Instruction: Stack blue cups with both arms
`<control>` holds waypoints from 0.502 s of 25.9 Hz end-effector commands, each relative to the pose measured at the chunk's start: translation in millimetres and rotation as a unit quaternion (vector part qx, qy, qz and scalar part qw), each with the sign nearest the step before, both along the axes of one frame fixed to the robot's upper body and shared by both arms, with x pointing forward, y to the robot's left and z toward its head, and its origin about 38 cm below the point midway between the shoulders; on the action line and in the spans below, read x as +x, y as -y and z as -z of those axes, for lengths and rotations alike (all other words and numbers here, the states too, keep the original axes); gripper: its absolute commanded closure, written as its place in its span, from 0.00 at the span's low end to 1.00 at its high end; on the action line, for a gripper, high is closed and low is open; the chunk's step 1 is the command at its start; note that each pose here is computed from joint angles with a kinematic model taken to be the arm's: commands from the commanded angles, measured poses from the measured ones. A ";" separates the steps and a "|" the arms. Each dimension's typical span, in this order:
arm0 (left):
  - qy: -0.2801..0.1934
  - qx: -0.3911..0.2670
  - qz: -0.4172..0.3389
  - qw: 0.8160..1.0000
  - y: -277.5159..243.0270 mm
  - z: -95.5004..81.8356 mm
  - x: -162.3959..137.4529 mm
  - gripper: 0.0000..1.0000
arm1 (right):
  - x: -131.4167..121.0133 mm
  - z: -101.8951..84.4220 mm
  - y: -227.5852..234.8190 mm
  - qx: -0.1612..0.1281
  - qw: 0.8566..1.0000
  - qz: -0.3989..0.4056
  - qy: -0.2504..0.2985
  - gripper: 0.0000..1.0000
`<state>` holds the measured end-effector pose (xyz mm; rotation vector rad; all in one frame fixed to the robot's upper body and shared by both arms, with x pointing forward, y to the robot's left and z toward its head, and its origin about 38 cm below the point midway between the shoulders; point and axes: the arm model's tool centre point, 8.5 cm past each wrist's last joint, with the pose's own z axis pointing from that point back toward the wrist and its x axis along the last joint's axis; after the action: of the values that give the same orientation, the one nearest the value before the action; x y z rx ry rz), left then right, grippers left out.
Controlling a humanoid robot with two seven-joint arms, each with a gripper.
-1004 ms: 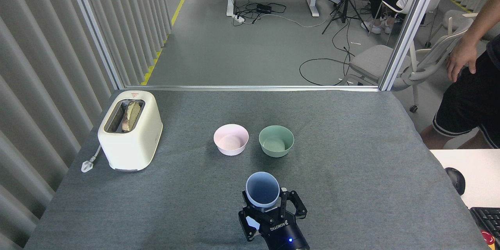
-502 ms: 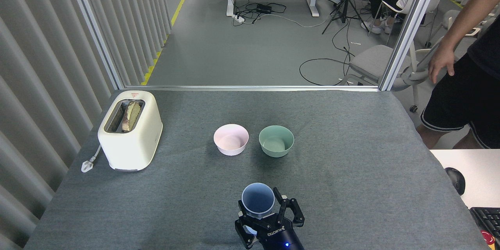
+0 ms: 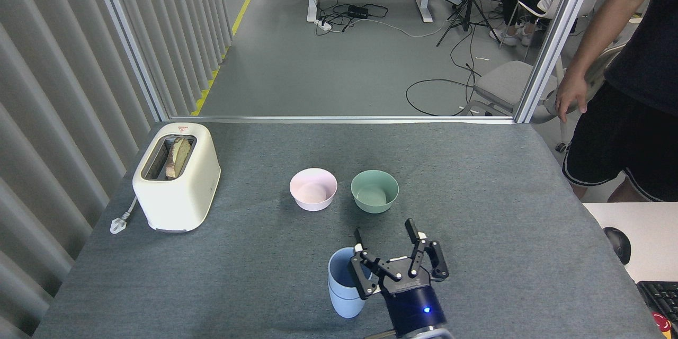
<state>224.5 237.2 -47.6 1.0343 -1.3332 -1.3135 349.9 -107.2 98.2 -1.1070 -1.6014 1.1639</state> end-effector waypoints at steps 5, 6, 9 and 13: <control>0.012 0.001 -0.001 1.000 -0.8 -5.7 8.7 0.00 | -67.3 78.8 111.8 -0.044 0.991 0.091 -0.093 0.00; 0.015 0.001 -0.001 1.000 -1.2 -7.2 11.4 0.00 | -85.8 89.8 123.2 -0.041 0.988 0.106 -0.104 0.00; 0.022 0.005 -0.011 1.000 -8.5 -10.7 16.8 0.00 | -125.4 107.5 146.1 -0.036 0.985 0.117 -0.119 0.00; 0.025 0.009 -0.018 0.999 -15.5 -12.4 20.2 0.00 | -144.8 118.7 154.5 -0.033 0.982 0.119 -0.143 0.00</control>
<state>241.9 247.1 -36.8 1.0894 -1.3437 -1.2870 224.2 -252.6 -11.6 -1.1071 -1.2126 1.1602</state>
